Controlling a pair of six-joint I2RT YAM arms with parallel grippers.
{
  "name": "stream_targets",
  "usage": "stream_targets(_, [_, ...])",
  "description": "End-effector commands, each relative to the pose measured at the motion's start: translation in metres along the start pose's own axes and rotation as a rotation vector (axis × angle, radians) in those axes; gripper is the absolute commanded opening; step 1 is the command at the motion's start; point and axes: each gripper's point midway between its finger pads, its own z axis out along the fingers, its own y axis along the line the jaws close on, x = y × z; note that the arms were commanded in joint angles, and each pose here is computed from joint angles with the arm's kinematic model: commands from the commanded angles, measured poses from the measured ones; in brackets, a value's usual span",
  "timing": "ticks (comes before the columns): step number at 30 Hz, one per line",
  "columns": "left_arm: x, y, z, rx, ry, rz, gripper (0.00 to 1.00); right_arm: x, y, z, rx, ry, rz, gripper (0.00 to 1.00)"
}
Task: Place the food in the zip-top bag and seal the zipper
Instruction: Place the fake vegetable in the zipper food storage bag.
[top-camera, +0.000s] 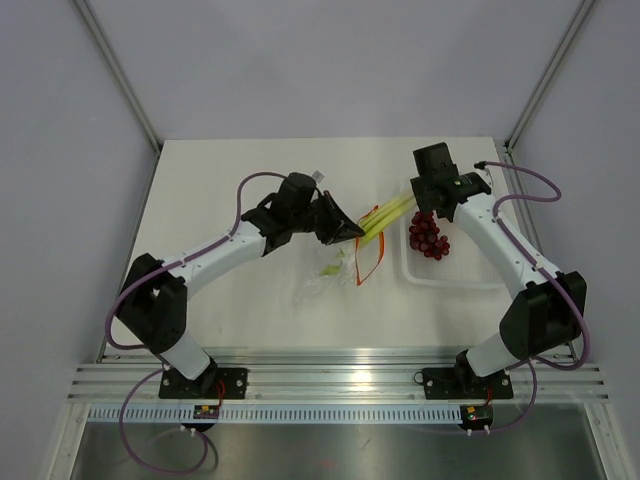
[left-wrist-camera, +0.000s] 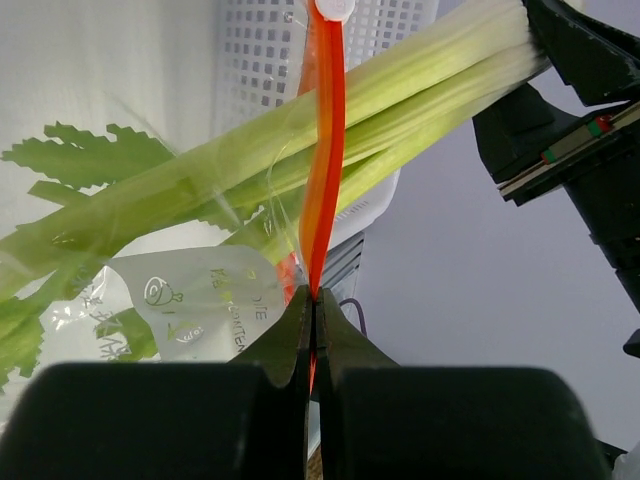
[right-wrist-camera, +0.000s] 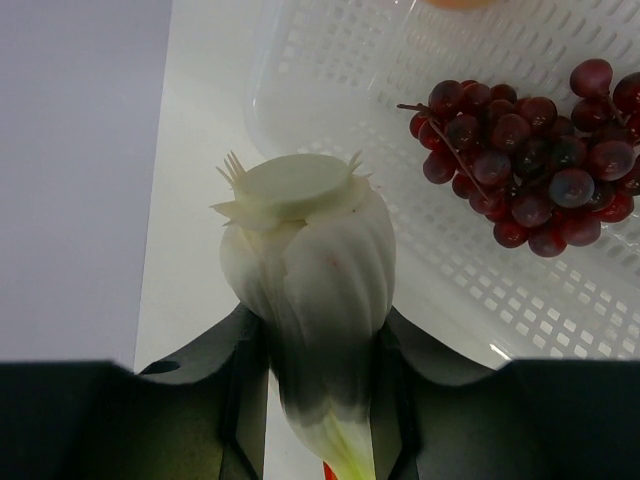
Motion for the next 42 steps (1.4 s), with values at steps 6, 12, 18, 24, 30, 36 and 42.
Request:
stream_targets(6, [-0.016, -0.04, 0.002, 0.066, -0.04, 0.081, 0.0, -0.012, 0.014, -0.016, -0.074, -0.024, -0.003, 0.0])
stream_targets(12, [-0.02, -0.049, 0.011, 0.079, -0.032, 0.089, 0.0, -0.006, 0.016, -0.013, -0.103, -0.005, -0.096, 0.0])
stream_targets(18, [-0.018, -0.054, 0.016, 0.114, -0.017, 0.078, 0.0, 0.02, 0.016, -0.006, -0.161, 0.097, -0.18, 0.0])
stream_targets(24, [-0.019, -0.045, 0.024, 0.096, -0.013, 0.074, 0.0, 0.02, 0.018, -0.027, -0.247, 0.09, -0.236, 0.0])
stream_targets(30, [-0.021, -0.049, 0.033, 0.107, -0.007, 0.063, 0.0, 0.017, 0.021, -0.049, -0.28, 0.075, -0.276, 0.0])
stream_targets(36, [-0.023, -0.059, 0.032, 0.137, -0.018, 0.053, 0.0, 0.025, 0.021, -0.061, -0.304, 0.054, -0.327, 0.0])
stream_targets(42, [-0.028, -0.097, 0.014, 0.248, -0.05, 0.065, 0.0, 0.051, 0.001, -0.044, -0.243, 0.087, -0.391, 0.0])
